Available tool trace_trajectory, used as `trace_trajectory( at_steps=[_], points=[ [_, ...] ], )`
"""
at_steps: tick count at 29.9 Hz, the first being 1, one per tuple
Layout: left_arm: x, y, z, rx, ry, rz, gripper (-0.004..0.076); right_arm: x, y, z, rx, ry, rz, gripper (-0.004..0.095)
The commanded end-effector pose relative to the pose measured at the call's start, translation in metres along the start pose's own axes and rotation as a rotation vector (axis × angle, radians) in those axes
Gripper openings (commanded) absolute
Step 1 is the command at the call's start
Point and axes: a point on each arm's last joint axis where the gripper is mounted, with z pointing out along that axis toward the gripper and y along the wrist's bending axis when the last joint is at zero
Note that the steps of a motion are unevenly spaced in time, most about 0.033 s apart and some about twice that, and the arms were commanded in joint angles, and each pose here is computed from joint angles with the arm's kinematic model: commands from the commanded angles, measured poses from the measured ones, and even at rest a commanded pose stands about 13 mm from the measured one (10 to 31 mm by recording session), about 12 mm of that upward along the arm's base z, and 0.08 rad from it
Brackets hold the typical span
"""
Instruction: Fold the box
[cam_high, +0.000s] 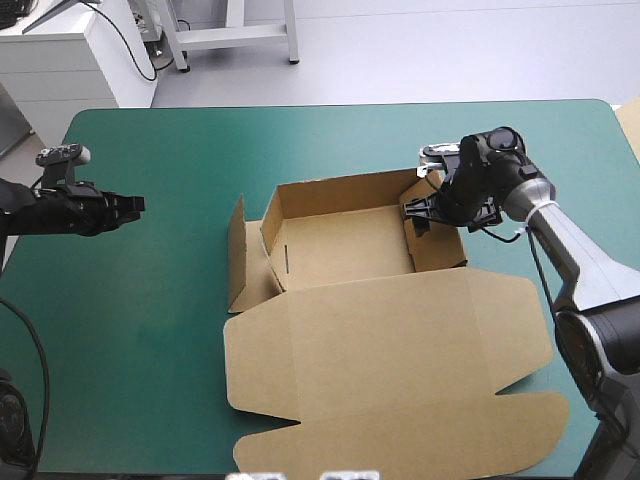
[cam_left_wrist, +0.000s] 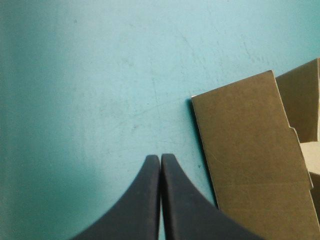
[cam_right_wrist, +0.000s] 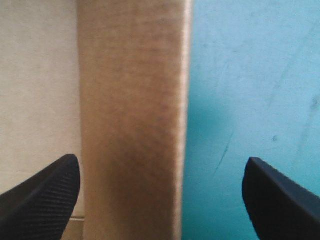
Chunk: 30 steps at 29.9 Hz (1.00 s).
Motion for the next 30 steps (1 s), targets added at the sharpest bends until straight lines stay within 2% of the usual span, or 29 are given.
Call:
trace_trajectory(
  at_steps=[1, 8, 10, 12, 14, 18, 19, 25, 30],
  points=[
    [-0.010, -0.012, -0.018, 0.017, -0.095, -0.002, -0.0008, -0.007, -0.004, -0.015, 0.029, -0.067, -0.023, 0.0808],
    [-0.010, -0.012, -0.018, 0.016, -0.096, -0.002, -0.0008, -0.006, -0.004, 0.000, 0.028, -0.010, -0.033, 0.0805],
    [-0.010, -0.012, -0.018, 0.016, -0.096, -0.002, -0.0008, -0.005, -0.003, 0.000, 0.024, -0.003, -0.032, 0.0760],
    [-0.010, -0.012, -0.018, 0.016, -0.096, 0.000, -0.0008, -0.004, -0.003, 0.000, 0.025, 0.007, -0.034, 0.0639],
    [-0.010, -0.012, -0.018, 0.016, -0.096, 0.000, -0.0008, -0.003, -0.003, 0.000, 0.027, 0.022, -0.033, 0.0459],
    [-0.010, -0.012, -0.018, 0.016, -0.096, 0.000, -0.0008, -0.001, -0.004, -0.003, 0.033, 0.031, -0.054, -0.0029],
    [-0.010, -0.012, -0.018, 0.016, -0.096, 0.000, -0.0008, -0.001, -0.004, -0.004, 0.033, 0.029, -0.057, -0.0008],
    [-0.010, -0.012, -0.018, 0.013, -0.100, 0.005, -0.0008, -0.009, -0.002, -0.025, 0.030, 0.007, -0.081, -0.0021],
    [-0.007, -0.008, -0.013, 0.006, -0.055, 0.069, -0.0008, -0.012, 0.005, -0.036, -0.050, -0.029, -0.153, -0.0021]
  ],
)
